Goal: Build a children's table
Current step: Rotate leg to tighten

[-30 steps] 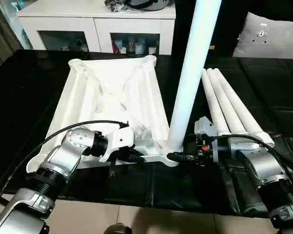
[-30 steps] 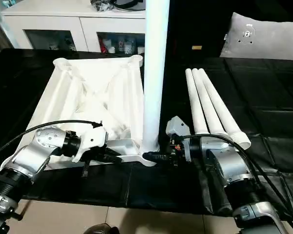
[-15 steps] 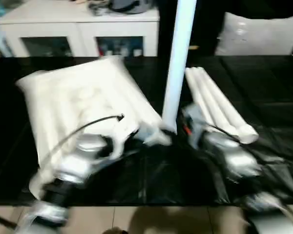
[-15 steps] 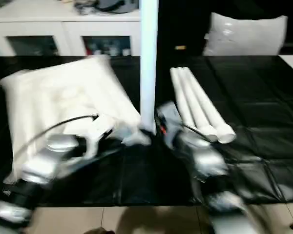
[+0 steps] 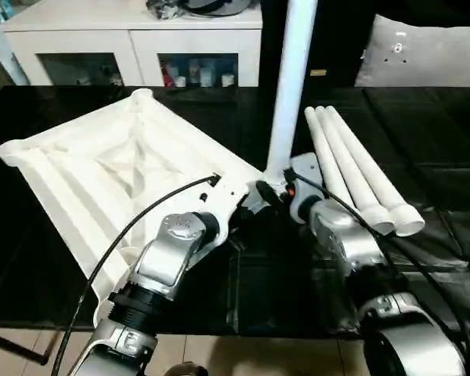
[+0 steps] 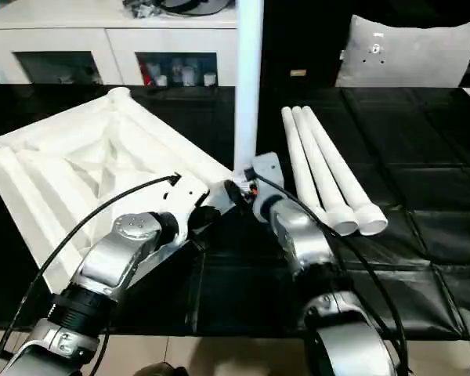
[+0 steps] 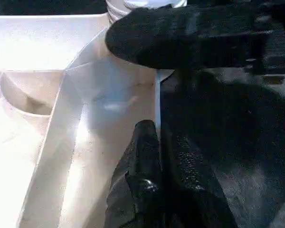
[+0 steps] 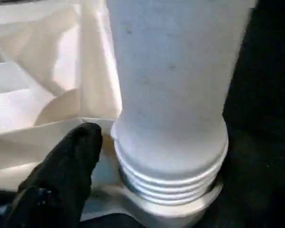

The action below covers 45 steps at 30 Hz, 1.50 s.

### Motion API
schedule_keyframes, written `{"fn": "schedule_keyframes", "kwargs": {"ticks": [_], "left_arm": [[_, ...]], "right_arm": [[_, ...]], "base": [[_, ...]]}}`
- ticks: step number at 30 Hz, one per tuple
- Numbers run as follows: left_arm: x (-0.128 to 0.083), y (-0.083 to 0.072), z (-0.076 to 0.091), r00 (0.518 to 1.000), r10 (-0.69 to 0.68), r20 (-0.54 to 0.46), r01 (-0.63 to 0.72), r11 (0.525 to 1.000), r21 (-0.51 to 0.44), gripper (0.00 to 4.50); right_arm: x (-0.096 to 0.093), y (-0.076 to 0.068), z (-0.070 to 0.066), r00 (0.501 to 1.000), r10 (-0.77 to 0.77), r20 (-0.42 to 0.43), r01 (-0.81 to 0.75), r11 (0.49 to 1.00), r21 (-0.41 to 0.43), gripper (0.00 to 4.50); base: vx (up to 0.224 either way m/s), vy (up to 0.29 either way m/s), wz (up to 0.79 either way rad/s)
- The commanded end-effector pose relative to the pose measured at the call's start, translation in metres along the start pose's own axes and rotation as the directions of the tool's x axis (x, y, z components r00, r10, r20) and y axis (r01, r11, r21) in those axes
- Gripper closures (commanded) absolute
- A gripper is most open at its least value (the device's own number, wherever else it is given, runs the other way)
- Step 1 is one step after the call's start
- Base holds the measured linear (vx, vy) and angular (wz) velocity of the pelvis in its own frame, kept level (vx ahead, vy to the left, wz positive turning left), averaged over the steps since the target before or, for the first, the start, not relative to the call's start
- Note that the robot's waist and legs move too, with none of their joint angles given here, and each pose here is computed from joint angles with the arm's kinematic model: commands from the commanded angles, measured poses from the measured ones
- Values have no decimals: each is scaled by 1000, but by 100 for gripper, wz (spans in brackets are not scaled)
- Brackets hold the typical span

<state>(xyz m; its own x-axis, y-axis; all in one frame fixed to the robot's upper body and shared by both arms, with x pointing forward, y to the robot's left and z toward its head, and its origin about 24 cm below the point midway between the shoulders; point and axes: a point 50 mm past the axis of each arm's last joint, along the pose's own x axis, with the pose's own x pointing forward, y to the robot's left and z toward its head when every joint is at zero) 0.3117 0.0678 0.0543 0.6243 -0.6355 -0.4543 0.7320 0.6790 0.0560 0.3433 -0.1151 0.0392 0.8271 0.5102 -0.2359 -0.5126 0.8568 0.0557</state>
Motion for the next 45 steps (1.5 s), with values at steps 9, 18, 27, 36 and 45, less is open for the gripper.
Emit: {"fn": "schedule_keyframes", "kwargs": {"ticks": [9, 18, 27, 36, 45], "left_arm": [[-16, 5, 0, 981, -189, 39, 180, 971, 158, 450], [-37, 10, -19, 905, -421, -67, 423, 867, 264, 450], [-53, 21, -25, 822, -539, -184, 569, 755, 327, 450], [-53, 22, -22, 794, -574, -201, 606, 719, 340, 450], [-52, 21, -24, 785, -584, -206, 617, 709, 340, 450]], "right_arm": [[-46, -20, 5, 949, 314, 5, -312, 945, -104, 7], [-67, -31, 12, 870, 478, -120, -493, 844, -212, 7], [-71, -23, 12, 777, 596, -202, -630, 736, -248, 7], [-66, -18, 12, 734, 646, -211, -680, 703, -210, 77], [-64, -13, 10, 708, 673, -213, -705, 686, -179, 159]], "base": [[0, 0, 0], [0, 0, 0], [0, 0, 0], [0, 0, 0], [0, 0, 0]]}}
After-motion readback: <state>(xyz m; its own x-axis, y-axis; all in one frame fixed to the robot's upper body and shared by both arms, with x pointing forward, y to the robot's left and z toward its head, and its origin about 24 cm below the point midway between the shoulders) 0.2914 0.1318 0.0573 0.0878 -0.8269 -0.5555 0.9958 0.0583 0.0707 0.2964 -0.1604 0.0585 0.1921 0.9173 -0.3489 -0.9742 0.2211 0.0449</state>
